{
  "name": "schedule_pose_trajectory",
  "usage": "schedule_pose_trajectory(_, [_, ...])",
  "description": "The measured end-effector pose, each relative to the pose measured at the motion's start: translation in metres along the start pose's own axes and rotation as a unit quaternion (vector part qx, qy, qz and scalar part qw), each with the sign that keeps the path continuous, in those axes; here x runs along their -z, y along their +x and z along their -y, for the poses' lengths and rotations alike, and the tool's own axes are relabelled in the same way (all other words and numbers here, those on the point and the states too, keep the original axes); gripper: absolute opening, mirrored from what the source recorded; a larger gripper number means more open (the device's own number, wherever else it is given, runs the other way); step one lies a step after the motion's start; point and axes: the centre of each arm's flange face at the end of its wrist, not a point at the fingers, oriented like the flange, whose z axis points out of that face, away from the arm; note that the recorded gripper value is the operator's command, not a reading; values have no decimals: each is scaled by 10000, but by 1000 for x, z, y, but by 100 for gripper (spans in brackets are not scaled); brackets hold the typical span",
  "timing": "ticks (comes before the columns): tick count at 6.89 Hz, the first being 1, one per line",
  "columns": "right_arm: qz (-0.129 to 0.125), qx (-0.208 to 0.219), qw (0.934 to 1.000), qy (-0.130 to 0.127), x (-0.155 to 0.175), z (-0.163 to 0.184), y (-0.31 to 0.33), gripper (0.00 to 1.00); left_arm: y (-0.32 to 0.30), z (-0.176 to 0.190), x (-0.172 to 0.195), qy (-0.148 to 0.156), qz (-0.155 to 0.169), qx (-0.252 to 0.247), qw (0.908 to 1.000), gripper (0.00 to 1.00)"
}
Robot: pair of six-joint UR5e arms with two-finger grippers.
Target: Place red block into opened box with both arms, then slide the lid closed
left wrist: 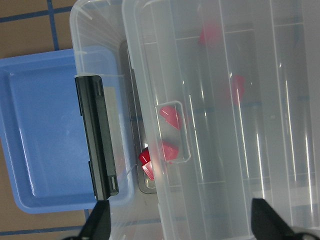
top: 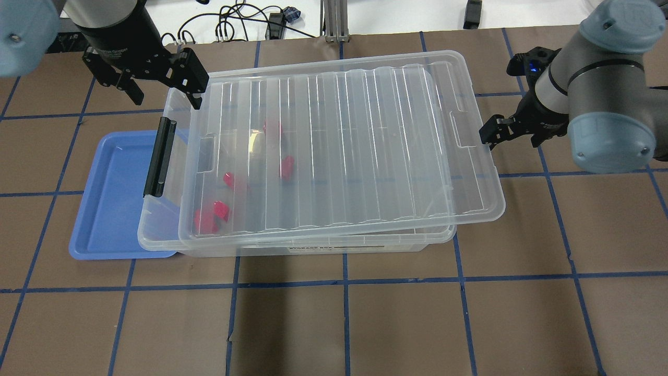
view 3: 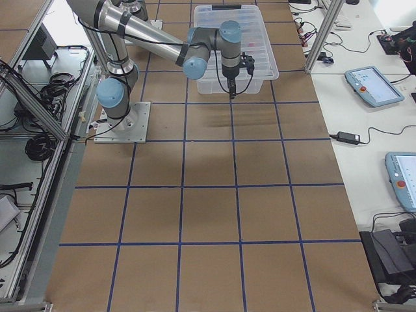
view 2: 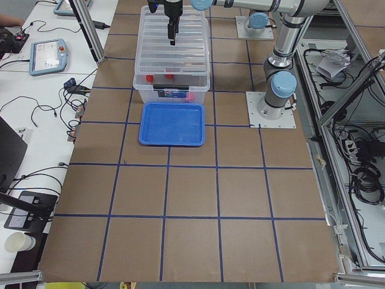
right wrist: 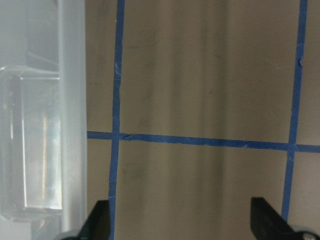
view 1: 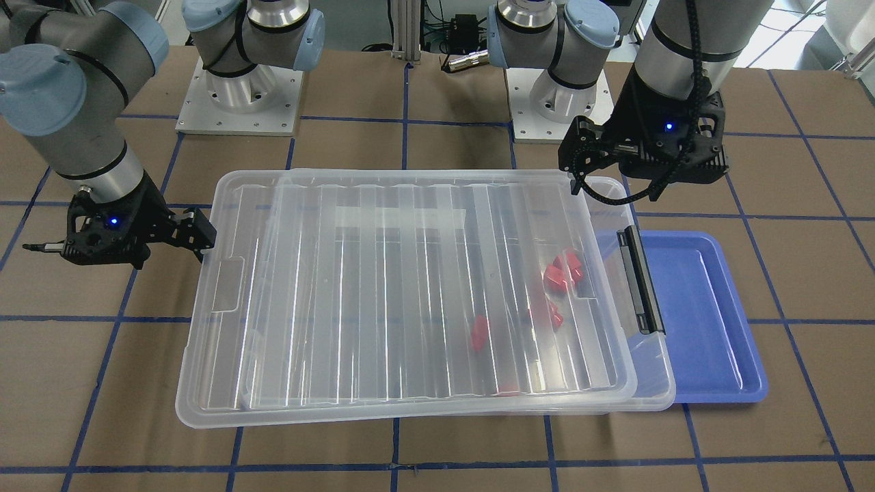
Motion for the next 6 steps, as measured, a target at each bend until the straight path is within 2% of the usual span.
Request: schedule_pose_trajectory(6, [-62, 342, 9994, 21, 10, -2, -36, 100, 1, -1, 0, -2, -6, -3, 10000, 100])
